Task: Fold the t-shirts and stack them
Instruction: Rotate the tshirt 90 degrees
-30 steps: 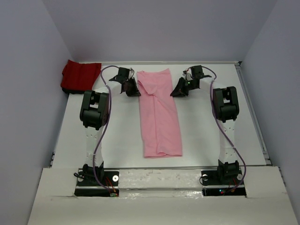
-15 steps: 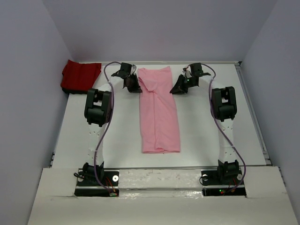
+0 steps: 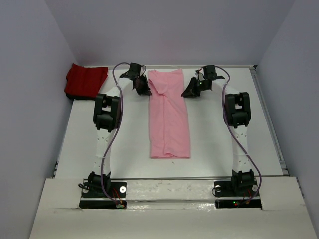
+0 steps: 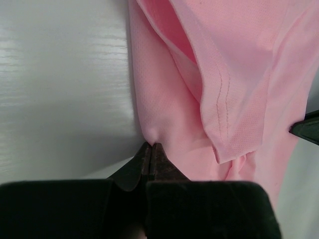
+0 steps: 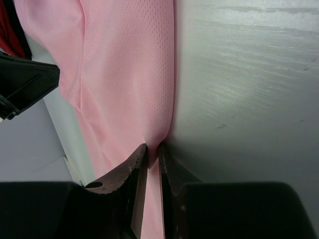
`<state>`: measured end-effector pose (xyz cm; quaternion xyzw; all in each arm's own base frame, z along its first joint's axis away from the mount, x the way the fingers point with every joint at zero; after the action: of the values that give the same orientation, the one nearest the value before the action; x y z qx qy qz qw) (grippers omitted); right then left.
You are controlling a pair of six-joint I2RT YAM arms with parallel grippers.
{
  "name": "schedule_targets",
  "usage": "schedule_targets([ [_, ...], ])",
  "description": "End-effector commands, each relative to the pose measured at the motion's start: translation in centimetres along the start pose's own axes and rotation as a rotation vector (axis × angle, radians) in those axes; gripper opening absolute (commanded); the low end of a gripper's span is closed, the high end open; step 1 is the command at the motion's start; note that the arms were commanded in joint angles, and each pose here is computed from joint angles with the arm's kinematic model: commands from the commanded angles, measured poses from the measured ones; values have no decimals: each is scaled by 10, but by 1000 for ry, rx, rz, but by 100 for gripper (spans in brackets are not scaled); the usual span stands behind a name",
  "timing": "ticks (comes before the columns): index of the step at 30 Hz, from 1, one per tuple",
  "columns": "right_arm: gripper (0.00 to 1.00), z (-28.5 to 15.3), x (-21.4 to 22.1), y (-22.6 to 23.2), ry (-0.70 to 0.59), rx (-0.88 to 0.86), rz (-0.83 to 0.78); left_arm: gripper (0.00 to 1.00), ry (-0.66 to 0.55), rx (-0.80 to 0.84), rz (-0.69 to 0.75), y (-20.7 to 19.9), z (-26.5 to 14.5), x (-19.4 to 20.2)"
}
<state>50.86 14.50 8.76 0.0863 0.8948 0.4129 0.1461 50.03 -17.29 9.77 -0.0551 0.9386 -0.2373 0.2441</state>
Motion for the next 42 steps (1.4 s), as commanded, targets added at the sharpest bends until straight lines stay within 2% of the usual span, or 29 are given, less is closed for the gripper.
schedule_targets([
  [1,21,4,-9,-16,-35,68,11,5,116,-132,-15,35,22,21],
  [5,21,6,-17,-13,-53,66,2,5,91,-123,-20,29,23,6],
  [17,22,-1,-34,-13,-100,68,-6,12,77,-104,-37,34,25,3],
  [19,27,-4,-36,-16,-105,74,-1,27,72,-95,-36,33,25,2],
  [20,38,-4,-36,-17,-104,75,-3,35,69,-86,-32,34,24,1],
  [21,44,-4,-36,-16,-103,76,-2,43,71,-84,-29,33,24,2],
  [22,47,-5,-36,-16,-103,77,-5,58,64,-81,-27,31,21,1],
  [24,50,-6,-34,-17,-103,86,-7,72,42,-80,-22,29,16,-2],
  [27,51,-9,-34,-16,-108,96,-14,83,9,-95,-14,26,7,-6],
  [32,52,-21,-33,-13,-114,98,-20,83,-6,-131,-7,27,-7,-8],
  [35,52,-38,-26,-8,-101,114,-23,83,27,-145,-19,32,-20,9],
  [36,52,-42,-22,-7,-94,123,-29,83,11,-129,-12,25,-35,8],
  [38,51,-47,-2,-11,-38,143,8,83,24,-111,-17,23,-47,17],
  [42,53,-85,33,8,-19,157,-3,83,89,-54,-35,18,-85,54],
])
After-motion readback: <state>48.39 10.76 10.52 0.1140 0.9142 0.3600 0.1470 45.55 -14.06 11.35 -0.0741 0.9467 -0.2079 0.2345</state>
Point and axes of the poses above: each gripper's point midway between its finger pads, its own z axis out along the fingers, its own y axis along the line the jaws close on, x = y × z, the point moved 9 cm from there along -z, back along the fingers, and after that the axes turned 2 degrees about z, right-handed, at the moved point
